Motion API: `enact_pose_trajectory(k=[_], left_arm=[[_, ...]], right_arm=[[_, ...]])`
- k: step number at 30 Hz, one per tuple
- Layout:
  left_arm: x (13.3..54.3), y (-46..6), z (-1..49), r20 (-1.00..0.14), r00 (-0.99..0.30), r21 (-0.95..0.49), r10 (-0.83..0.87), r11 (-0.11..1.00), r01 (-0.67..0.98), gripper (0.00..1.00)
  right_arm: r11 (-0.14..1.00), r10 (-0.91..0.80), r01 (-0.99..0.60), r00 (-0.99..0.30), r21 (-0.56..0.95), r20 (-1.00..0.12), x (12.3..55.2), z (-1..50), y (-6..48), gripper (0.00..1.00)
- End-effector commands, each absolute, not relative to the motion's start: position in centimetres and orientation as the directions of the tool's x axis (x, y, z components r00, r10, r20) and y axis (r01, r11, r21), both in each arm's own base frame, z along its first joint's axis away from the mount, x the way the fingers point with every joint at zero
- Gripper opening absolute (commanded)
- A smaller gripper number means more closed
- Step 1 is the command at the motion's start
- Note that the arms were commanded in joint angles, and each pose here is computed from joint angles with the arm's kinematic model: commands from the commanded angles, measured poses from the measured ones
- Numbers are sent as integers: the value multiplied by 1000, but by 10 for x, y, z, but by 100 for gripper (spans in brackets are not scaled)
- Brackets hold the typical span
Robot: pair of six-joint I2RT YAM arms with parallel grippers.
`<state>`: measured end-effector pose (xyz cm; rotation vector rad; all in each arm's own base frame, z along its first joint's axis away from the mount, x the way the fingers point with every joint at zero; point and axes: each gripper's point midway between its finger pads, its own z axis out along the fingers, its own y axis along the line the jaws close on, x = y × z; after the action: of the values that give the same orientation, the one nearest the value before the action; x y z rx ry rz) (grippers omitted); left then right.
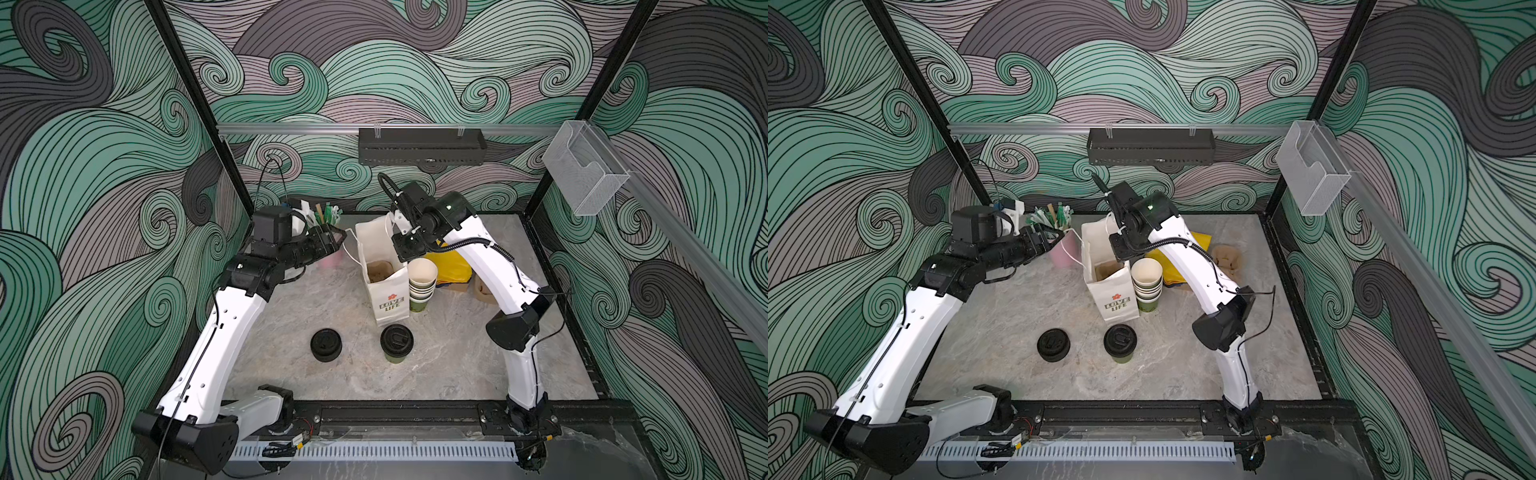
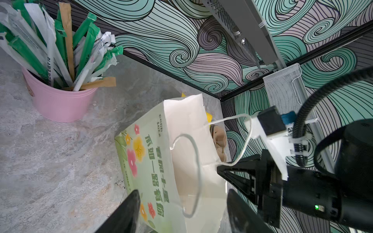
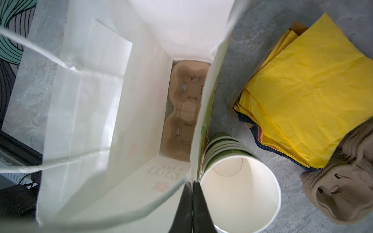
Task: Pack a coffee takeout order
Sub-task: Shake the takeout bag at the center of the table.
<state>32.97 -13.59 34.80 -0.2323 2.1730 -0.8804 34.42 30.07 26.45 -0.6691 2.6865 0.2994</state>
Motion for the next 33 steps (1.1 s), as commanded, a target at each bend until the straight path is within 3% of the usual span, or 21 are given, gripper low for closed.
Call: enact_pose_trajectory(k=[1,8,9,11,14,18,23,33], left_arm=[[335,-134,349,-574,-700,-660,-424,746,89,71],[350,-136,340,-556,-725,-645,-406,762,67,67],[352,-137,340,-555,-728,-641,-403,764,65,64],[356,-138,338,-547,-735,-642,-401,764,60,57],[362,-142,334,-532,-744,-653,-404,755,57,44],[363,-145,333,-512,-753,-671,-413,740,50,19],[351,-143,333,-493,-757,-686,-429,727,34,0],[333,-138,336,-481,-738,-712,-473,702,14,0]], right_arm=[[810,-469,-557,-804,183,-366,345,257,312,0],[825,-449,-537,-811,174,-375,345,262,308,0],[834,-441,-527,-814,162,-378,346,263,305,4],[853,-420,-502,-823,143,-382,347,266,299,28],[885,-375,-452,-836,115,-400,348,274,290,46],[911,-323,-398,-850,105,-417,343,284,280,62],[894,-327,-431,-814,121,-480,320,314,291,81],[898,-330,-428,-807,100,-490,245,341,291,83]])
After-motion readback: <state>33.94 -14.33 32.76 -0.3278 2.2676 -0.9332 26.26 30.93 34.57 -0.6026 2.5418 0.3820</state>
